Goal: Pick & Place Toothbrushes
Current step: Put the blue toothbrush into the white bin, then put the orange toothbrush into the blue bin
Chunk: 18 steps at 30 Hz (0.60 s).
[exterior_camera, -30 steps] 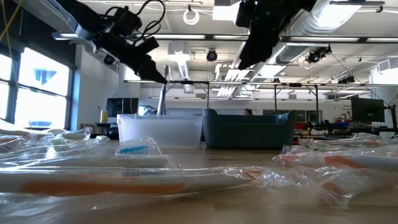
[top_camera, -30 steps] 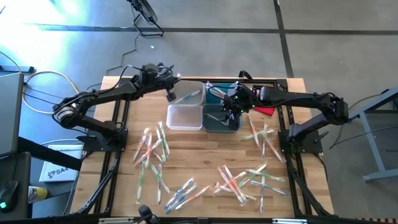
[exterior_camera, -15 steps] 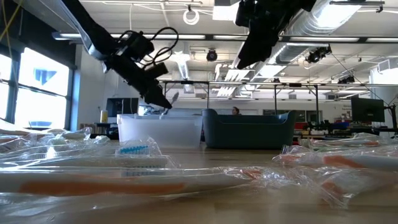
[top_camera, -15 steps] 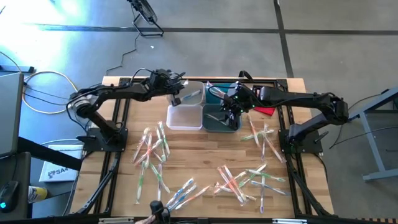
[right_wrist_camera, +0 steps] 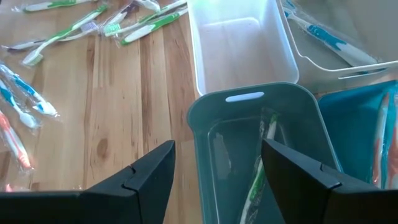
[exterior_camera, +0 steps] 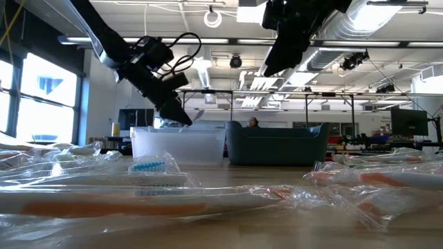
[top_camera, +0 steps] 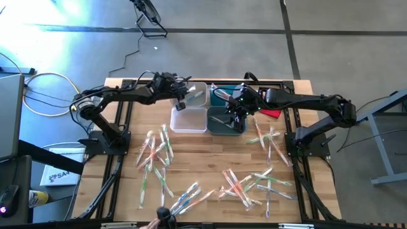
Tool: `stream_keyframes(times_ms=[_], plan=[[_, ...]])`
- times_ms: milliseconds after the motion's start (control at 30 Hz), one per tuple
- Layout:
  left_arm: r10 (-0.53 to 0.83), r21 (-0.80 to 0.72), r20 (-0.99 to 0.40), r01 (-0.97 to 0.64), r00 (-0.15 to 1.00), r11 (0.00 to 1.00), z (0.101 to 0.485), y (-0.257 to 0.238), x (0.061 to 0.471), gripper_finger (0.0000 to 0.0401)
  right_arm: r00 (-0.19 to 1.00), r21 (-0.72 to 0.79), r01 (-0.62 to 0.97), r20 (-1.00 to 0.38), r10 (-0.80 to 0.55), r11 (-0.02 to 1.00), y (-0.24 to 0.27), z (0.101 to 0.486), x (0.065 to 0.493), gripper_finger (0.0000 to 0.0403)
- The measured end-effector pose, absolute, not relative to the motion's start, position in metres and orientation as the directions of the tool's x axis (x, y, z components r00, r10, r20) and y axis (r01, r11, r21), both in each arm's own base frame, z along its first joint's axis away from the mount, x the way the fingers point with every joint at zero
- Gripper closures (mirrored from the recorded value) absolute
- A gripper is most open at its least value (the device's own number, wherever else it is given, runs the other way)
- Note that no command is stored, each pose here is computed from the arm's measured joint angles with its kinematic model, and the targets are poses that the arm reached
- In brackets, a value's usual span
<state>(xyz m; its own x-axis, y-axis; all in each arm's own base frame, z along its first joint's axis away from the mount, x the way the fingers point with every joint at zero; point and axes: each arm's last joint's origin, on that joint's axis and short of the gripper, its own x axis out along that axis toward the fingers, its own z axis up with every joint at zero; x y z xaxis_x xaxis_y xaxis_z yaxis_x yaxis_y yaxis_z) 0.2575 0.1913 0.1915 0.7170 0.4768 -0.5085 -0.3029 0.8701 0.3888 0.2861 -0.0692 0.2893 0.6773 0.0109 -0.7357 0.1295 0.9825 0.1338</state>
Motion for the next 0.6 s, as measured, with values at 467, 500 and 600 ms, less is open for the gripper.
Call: stream_keyframes(times_ms=[467, 500, 600], plan=[[0.456, 0.386, -0.493, -0.283, 0.741, 0.878, 0.196, 0.171, 0.270, 0.0259, 0.677, 0.133, 0.129, -0.736, 0.011, 0.983, -0.069, 0.289, 0.286, 0.0172], [0.455, 0.380, -0.491, -0.288, 0.743, 0.879, 0.197, 0.170, 0.270, 0.0258, 0.677, 0.133, 0.129, -0.736, 0.011, 0.983, -0.069, 0.289, 0.286, 0.0172], [0.459, 0.343, -0.477, -0.322, 0.749, 0.882, 0.202, 0.169, 0.269, 0.0258, 0.679, 0.133, 0.129, -0.734, 0.010, 0.983, -0.069, 0.289, 0.286, 0.0172]])
